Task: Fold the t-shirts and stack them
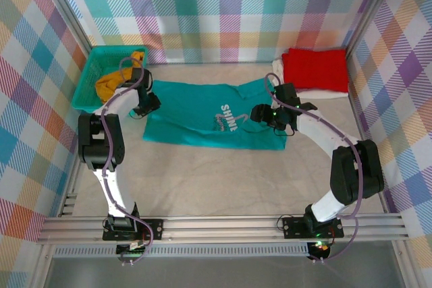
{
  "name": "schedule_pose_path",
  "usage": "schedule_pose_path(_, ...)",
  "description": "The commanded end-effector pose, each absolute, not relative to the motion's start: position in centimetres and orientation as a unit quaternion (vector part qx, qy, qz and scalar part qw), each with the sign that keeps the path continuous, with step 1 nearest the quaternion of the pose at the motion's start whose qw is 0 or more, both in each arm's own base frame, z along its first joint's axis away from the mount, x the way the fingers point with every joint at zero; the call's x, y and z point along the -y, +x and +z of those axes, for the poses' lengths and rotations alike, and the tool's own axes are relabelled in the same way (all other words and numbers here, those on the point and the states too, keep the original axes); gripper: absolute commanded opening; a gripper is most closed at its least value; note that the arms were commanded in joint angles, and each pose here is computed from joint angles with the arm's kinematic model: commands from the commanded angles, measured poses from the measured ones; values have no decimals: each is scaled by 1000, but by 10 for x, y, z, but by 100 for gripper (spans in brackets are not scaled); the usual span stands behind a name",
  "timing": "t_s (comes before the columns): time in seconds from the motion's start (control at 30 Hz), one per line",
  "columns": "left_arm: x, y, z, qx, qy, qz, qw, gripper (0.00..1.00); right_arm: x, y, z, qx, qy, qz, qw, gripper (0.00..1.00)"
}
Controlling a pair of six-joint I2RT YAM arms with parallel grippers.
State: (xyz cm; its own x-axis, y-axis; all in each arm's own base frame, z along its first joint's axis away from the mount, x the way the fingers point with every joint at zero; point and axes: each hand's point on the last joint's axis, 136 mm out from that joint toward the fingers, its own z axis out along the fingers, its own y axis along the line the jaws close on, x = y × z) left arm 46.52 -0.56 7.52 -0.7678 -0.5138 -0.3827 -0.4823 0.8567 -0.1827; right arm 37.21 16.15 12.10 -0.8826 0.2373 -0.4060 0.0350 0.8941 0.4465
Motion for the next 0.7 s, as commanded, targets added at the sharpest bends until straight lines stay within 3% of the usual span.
schedule_pose_path(0.0, -8, 459, 95, -926, -291, -28, 240, 34, -165, 375, 137, -941, 61, 224, 248, 74)
schedule_pose_path(0.1, 4, 443, 97, -929, -280, -43, 237, 35, -171, 374, 135, -940, 52, 237, 241, 74)
schedule_pose_path(0.2, 15, 413, 93, -932, -270, -47, 236, 32, -175, 370, 127, -942, 50, 241, 227, 66)
schedule_pose_path(0.3, 26, 393, 83, -933, -265, -76, 231, 30, -178, 365, 110, -948, 55, 237, 205, 54)
schedule_pose_path(0.47, 29, 382, 48, -948, -252, -72, 181, 24, -179, 364, 81, -958, 71, 223, 168, 24)
schedule_pose_path(0.67, 28, 369, 14, -942, -289, -92, 142, 23, -169, 361, 49, -965, 114, 193, 132, 22)
